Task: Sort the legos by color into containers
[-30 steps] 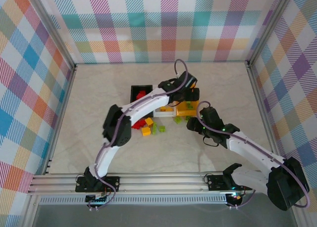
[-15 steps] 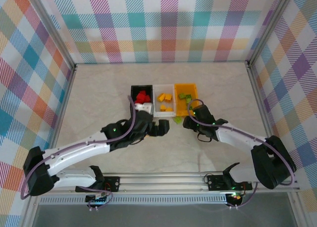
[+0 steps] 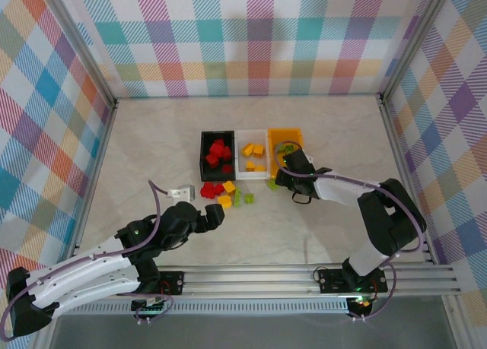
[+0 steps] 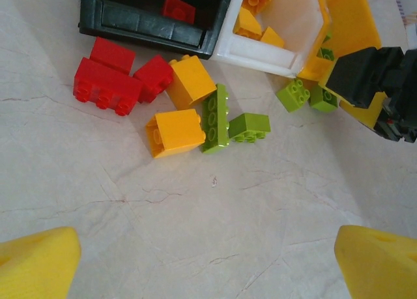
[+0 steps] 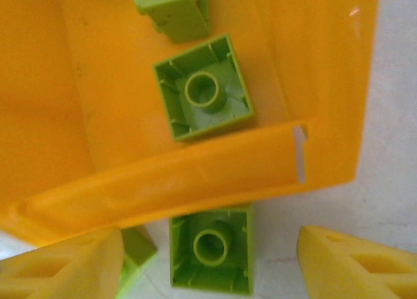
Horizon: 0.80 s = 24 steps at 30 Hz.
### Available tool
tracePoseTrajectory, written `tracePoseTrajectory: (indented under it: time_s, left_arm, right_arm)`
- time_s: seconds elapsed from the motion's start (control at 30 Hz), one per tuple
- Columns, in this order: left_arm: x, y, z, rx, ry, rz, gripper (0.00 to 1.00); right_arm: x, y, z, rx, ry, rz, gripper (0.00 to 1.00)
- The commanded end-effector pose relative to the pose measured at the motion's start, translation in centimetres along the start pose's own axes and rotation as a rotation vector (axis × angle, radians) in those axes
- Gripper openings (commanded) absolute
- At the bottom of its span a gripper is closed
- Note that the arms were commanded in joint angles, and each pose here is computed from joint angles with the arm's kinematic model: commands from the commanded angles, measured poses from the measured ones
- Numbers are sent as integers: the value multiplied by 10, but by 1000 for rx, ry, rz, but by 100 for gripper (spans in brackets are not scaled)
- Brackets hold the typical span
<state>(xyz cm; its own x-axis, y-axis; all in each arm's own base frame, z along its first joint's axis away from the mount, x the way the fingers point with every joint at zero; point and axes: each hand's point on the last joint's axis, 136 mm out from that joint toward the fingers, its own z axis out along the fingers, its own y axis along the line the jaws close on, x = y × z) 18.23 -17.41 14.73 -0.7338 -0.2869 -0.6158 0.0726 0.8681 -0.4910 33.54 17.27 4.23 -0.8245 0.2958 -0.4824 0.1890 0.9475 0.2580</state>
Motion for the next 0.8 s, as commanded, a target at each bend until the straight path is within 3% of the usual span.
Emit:
tracePoseTrajectory:
  time_s: [0.0, 0.43, 0.63, 0.77]
  left_arm:
    - [3, 10, 1, -49, 4, 4, 100]
    - [0, 12, -2, -61, -9, 20, 100]
    - [-3, 15, -4, -68, -27, 34, 100]
    - [-4, 17, -4, -79, -31, 45, 100]
  right_arm:
    - [2, -9, 8, 81, 17, -27, 67]
    - [26, -20, 7, 55, 46, -29, 32]
    - [32, -2, -44, -74, 8, -85, 26]
    - [15, 18, -92, -202, -67, -99, 26]
